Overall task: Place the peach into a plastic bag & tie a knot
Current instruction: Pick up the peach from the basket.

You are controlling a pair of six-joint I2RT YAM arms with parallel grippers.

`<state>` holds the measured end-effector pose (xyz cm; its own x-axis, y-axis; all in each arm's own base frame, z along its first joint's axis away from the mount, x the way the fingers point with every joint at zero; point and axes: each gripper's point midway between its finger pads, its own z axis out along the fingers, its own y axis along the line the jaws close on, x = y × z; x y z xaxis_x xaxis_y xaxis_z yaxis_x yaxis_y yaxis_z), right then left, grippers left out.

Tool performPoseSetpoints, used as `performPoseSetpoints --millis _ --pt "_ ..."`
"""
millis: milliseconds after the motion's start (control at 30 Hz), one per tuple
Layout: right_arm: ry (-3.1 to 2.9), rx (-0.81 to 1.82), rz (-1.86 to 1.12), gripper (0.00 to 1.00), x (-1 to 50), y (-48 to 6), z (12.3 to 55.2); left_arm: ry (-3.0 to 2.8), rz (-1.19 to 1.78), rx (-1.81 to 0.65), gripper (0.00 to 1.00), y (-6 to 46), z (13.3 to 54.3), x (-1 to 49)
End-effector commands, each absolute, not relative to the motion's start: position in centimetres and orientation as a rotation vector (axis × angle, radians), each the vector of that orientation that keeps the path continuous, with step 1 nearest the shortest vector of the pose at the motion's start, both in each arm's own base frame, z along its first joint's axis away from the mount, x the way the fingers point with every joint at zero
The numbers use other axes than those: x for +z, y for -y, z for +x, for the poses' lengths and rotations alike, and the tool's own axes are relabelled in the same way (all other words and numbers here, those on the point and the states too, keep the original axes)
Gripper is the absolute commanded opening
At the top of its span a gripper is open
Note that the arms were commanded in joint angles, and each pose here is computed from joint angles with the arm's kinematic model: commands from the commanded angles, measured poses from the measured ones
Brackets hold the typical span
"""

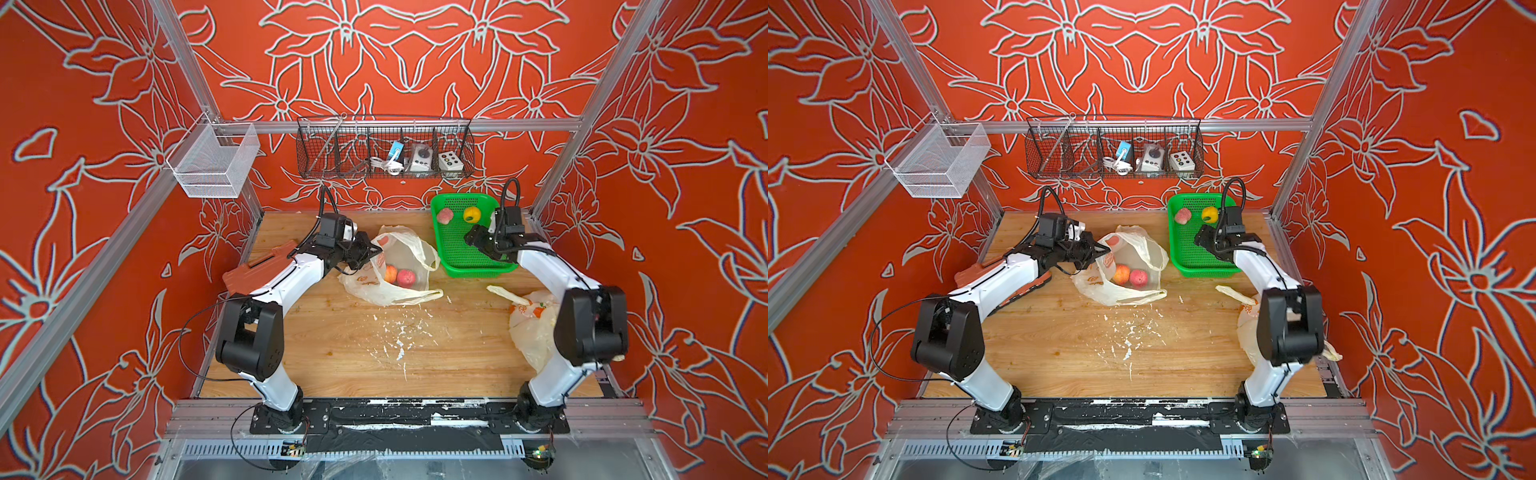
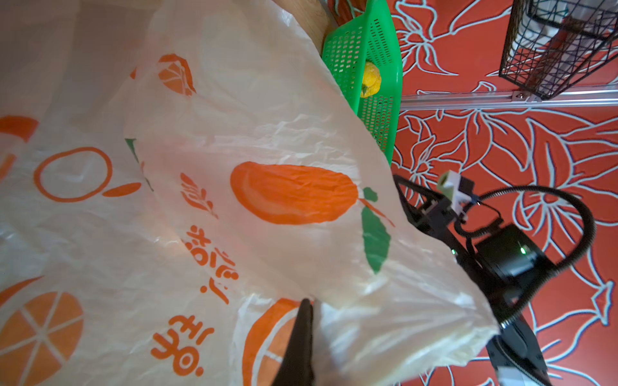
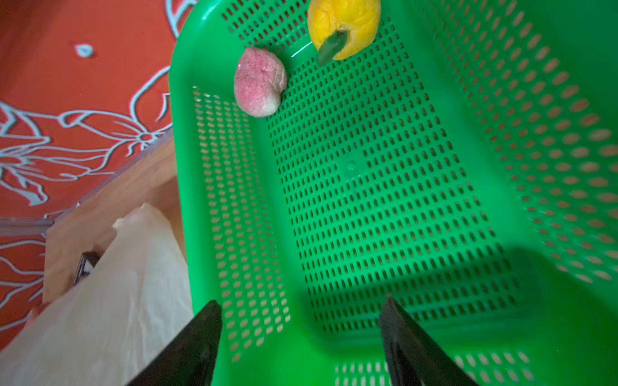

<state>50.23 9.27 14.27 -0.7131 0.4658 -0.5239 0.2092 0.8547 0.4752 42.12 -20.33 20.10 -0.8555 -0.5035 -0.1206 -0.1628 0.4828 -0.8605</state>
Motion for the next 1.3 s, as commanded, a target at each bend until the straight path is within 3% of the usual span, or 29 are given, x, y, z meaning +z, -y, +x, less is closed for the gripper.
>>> performPoseSetpoints --millis 0,167,400,633,733,933,1100,1267 --pt "-2.22 0.534 0.581 0.79 14.9 -9.8 55.9 -2.376 -0.513 -1.326 0.0 21.0 41.1 20.9" --pt "-2.18 0.526 0.626 0.8 12.5 -11.5 62.0 -2.41 -0.474 -1.321 0.0 22.2 40.4 20.4" --pt "-2.219 0.521 0.644 0.77 8.3 -13.1 66.3 -2.436 -0.43 -1.306 0.0 23.0 39.8 20.4" --pt "-2.238 0.524 0.642 0.69 5.7 -14.2 68.7 -2.453 -0.412 -1.282 0.0 22.9 39.5 20.5" --pt "-2.242 0.518 0.648 0.59 5.2 -14.1 68.9 -2.452 -0.41 -1.278 0.0 22.8 39.4 20.6" --pt "-2.181 0.567 0.597 0.38 9.5 -13.9 66.7 -2.444 -0.394 -1.251 0.0 22.4 39.3 21.0" --pt "-2.174 0.601 0.563 0.34 12.0 -13.7 61.8 -2.421 -0.377 -1.257 0.0 22.1 39.8 21.8" --pt "-2.199 0.659 0.558 0.31 14.3 -12.9 53.5 -2.4 -0.35 -1.292 0.0 22.4 40.3 22.8"
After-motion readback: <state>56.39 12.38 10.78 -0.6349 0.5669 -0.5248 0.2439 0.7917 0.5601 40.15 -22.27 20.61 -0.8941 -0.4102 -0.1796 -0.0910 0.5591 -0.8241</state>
